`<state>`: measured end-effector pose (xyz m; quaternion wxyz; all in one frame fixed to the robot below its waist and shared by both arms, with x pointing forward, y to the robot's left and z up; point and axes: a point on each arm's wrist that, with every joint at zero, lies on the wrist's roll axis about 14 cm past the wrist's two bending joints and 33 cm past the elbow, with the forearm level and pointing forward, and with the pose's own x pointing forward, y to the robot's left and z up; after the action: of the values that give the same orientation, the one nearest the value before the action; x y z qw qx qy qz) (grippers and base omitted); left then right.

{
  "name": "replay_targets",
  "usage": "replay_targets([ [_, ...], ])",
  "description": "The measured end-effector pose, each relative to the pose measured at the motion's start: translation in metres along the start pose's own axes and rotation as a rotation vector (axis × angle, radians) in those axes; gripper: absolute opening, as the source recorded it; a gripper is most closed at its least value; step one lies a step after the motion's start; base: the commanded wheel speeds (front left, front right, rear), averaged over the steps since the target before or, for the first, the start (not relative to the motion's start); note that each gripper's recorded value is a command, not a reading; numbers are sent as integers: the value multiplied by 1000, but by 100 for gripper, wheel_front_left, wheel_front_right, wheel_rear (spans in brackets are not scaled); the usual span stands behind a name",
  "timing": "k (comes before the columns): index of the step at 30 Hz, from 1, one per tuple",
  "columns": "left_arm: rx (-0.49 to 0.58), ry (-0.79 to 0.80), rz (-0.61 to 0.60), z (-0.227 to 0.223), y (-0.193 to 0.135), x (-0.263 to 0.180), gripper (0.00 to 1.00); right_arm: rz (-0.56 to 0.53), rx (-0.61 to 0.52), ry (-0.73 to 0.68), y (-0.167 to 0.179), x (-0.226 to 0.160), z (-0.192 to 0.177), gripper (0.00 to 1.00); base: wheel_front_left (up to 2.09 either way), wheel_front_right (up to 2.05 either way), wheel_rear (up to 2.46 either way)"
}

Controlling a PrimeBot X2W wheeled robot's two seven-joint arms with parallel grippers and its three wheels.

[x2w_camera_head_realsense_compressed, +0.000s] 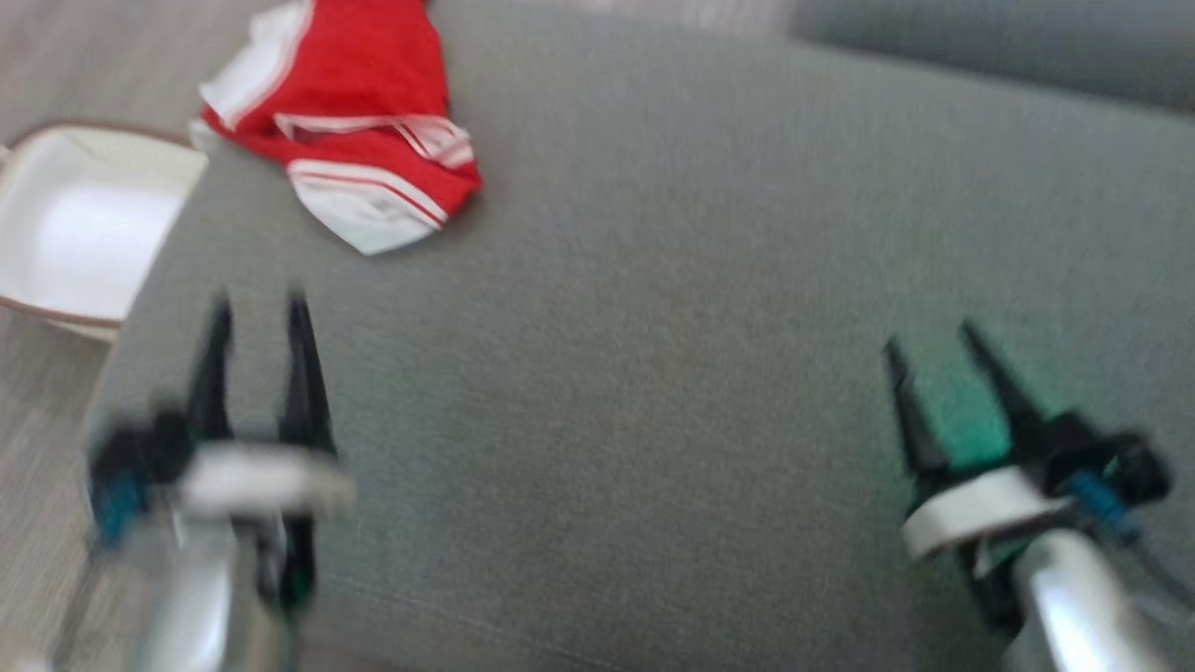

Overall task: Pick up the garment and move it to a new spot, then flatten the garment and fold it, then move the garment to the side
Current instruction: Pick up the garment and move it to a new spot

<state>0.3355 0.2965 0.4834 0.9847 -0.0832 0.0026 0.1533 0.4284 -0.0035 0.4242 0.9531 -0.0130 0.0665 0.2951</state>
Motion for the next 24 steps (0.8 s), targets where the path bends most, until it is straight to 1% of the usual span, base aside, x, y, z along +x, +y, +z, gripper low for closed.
replay_targets([
  [4,26,31,-47,17,-9,78,100,-29,-40,-5,-35,22,-3,100,0,0,0],
  [7,93,132,-83,8,-15,127,100,-34,-58,11,-51,36,-13,100,0,0,0],
  [11,126,248,-68,-19,-10,173,100,-42,-75,46,-70,42,-30,100,0,0,0],
  [12,137,278,-63,-28,-9,181,100,-47,-77,50,-74,42,-33,100,0,0,0],
  [17,113,417,-43,-81,-17,213,100,-77,-86,56,-95,41,-38,100,0,0,0],
  [22,145,576,-16,-135,-17,214,100,-111,-97,64,-112,35,-40,100,0,0,0],
  [24,146,606,-5,-144,-18,216,100,-129,-101,75,-118,30,-42,100,0,0,0],
])
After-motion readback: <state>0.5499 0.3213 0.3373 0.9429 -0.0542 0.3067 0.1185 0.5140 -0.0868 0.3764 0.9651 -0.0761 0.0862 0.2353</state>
